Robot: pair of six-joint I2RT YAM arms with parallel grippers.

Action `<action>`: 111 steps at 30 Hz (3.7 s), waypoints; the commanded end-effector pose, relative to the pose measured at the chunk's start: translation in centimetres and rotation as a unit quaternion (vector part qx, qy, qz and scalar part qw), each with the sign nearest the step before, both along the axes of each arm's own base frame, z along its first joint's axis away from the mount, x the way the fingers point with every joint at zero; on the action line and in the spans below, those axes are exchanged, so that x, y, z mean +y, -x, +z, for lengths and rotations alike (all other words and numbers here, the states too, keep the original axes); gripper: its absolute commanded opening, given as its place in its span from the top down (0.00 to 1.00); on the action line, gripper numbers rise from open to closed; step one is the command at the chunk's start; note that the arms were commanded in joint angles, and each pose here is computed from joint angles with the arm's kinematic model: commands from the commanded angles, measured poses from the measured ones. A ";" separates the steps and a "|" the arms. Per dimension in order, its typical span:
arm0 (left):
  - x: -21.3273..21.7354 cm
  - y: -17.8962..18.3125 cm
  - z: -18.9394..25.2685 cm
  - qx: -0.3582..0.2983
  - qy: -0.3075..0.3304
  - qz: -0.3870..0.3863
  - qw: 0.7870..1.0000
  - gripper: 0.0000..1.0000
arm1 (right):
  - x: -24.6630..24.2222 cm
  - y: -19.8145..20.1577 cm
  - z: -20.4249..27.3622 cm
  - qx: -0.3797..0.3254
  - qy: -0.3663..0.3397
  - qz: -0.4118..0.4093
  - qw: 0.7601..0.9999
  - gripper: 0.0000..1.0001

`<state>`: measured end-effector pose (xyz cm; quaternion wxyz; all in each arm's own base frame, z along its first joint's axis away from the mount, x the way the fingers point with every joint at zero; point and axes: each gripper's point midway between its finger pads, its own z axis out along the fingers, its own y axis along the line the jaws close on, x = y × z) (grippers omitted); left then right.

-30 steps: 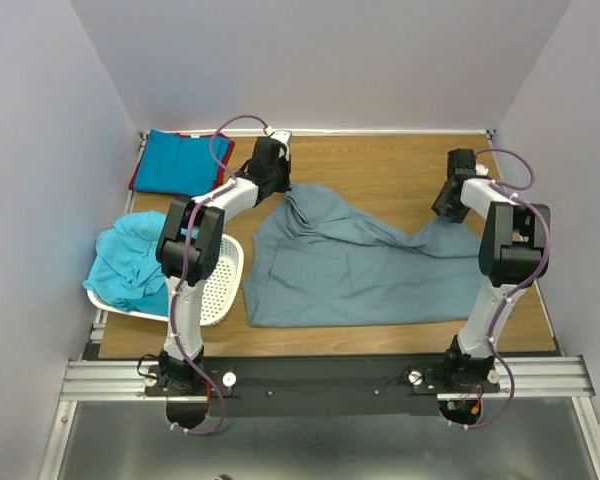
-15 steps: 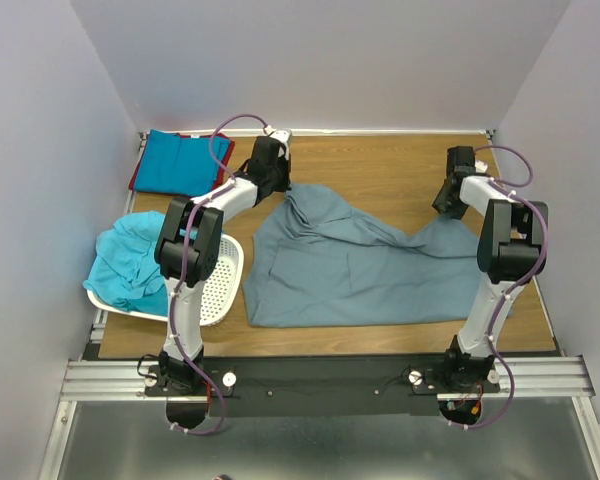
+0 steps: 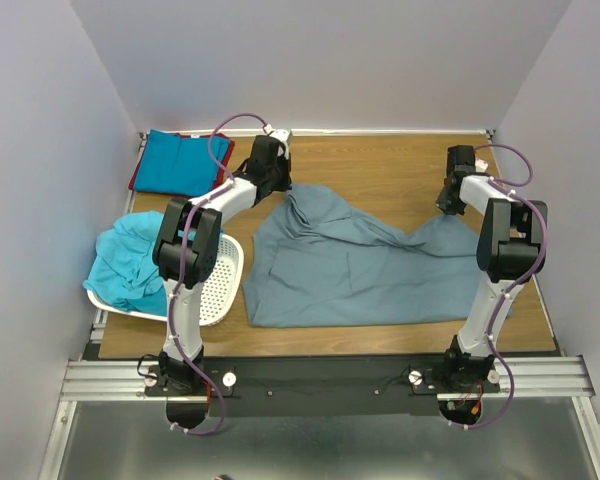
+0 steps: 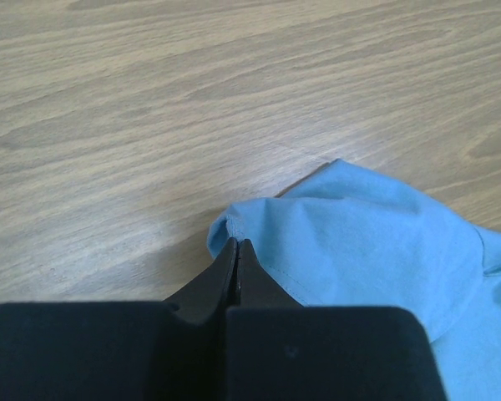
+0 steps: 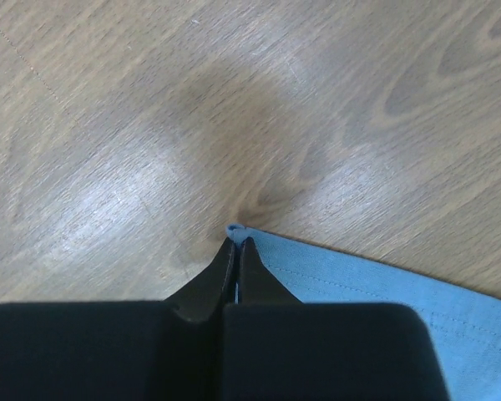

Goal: Fold and stack the t-shirts
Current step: Fold the tshirt

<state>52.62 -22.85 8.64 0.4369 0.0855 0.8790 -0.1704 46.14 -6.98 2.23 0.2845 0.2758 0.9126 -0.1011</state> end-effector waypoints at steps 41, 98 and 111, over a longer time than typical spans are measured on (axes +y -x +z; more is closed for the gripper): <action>2.3 -13.6 23.6 -0.256 0.194 -0.055 0.945 1.00 | -6.0 -10.8 9.4 -0.146 0.003 -0.084 0.986 1.00; 4.8 11.4 15.5 -0.130 0.331 -0.014 0.934 1.00 | -7.8 3.2 7.4 -0.088 0.022 -0.101 0.991 1.00; 5.7 13.8 12.3 -0.103 0.308 0.014 0.946 1.00 | -8.5 5.9 5.9 -0.066 0.041 -0.141 0.987 0.98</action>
